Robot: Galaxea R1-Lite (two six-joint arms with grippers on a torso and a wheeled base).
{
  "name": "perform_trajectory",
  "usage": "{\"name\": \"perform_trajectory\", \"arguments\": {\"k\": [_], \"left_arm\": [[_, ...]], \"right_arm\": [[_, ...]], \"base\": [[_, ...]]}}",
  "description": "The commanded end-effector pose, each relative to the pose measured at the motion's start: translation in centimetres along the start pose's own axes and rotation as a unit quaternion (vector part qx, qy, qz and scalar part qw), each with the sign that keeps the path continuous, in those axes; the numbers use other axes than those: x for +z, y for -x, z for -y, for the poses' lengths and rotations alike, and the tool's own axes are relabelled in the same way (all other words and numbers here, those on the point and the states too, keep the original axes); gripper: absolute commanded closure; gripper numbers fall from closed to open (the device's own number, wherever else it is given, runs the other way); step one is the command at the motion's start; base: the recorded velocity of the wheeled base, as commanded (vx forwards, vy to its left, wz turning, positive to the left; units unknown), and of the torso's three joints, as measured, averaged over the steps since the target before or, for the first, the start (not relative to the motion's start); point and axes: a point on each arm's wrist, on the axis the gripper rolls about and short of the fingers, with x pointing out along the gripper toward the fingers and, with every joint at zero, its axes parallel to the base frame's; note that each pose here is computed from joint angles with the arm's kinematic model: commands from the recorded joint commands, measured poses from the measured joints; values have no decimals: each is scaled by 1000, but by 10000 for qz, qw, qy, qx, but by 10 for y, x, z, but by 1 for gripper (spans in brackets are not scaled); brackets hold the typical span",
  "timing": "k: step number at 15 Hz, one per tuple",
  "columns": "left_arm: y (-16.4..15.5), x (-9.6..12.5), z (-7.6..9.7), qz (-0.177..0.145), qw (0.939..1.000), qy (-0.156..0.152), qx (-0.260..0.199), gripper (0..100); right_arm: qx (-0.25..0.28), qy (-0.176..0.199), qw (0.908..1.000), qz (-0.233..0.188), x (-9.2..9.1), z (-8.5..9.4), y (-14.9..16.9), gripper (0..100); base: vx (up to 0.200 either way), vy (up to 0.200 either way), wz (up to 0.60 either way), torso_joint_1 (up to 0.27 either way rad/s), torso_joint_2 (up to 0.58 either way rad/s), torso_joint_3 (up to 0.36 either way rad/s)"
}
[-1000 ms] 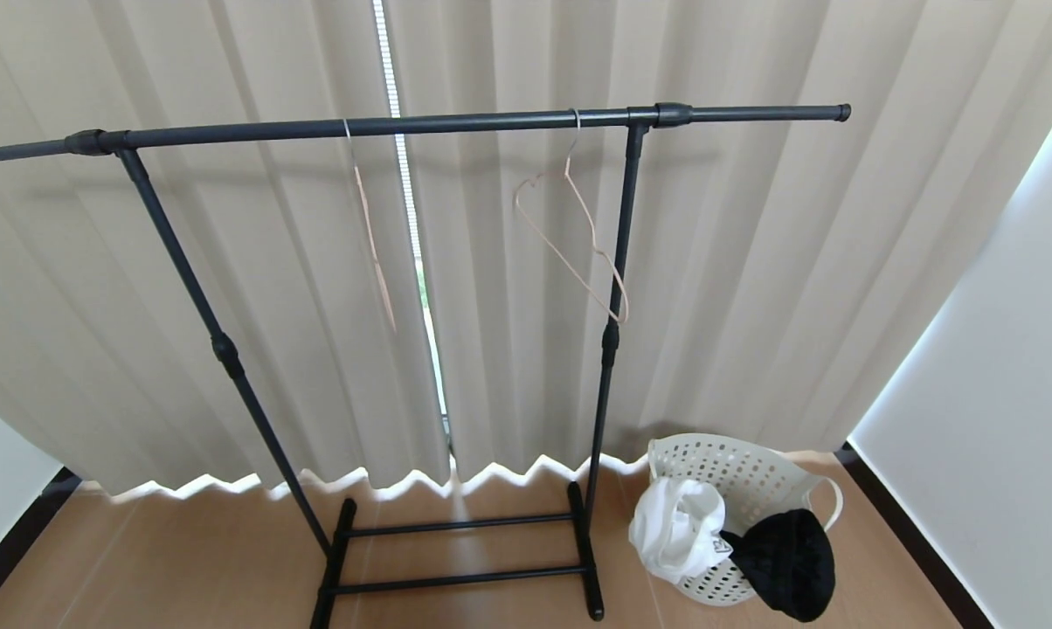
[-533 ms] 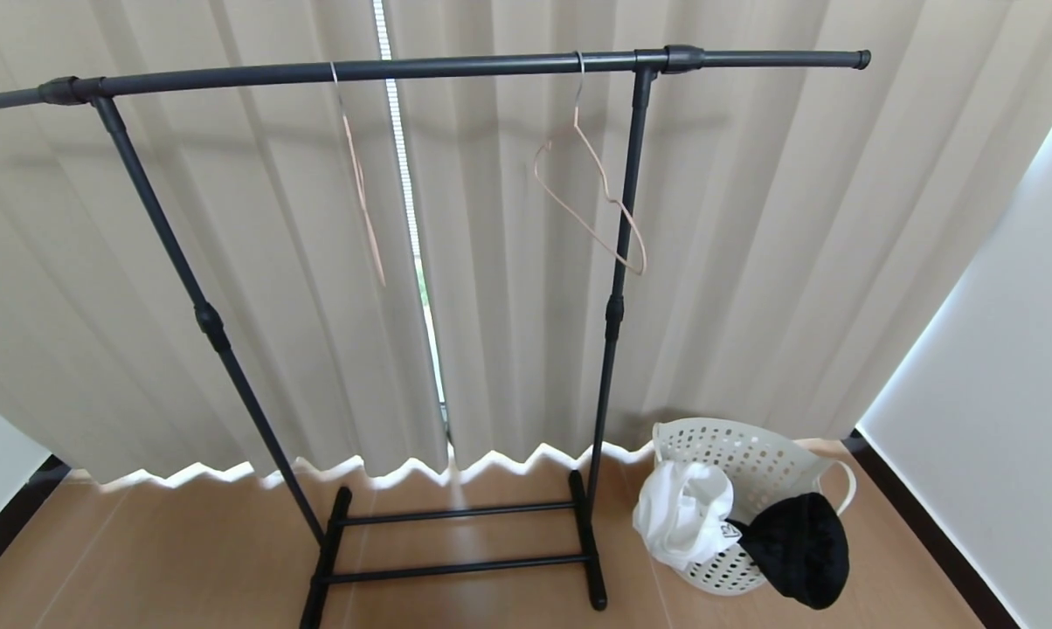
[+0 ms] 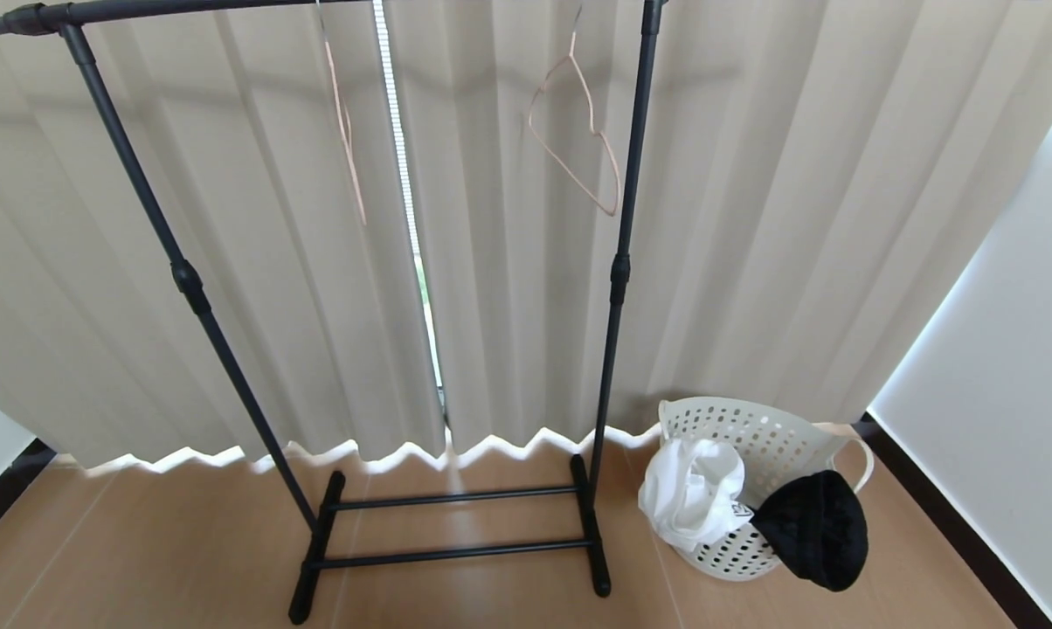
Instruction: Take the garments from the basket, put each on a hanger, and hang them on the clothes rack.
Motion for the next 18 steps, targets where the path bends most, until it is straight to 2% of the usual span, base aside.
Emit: {"name": "perform_trajectory", "arguments": {"k": [1,8,12,14,18], "left_arm": [[0,0,0,-12,10000,-3,9,0],[0,0,0,-12,10000,4,1,0],[0,0,0,-12,10000,-3,1,0],[0,0,0,-12,10000,4,1,0],[0,0,0,-12,10000,4,1,0]], "right_arm": [[1,2,10000,-7,0,0,0,0],[1,2,10000,-7,0,0,0,0],[1,2,10000,-7,0,0,0,0],[1,2,10000,-7,0,0,0,0],[1,2,10000,-7,0,0,0,0]], "base": [[0,0,0,-159,500,330],[0,0,0,-126,467,341],[0,0,0,-57,432,370],[0,0,0,-22,168,146],[0,0,-600,-7,145,139]]}}
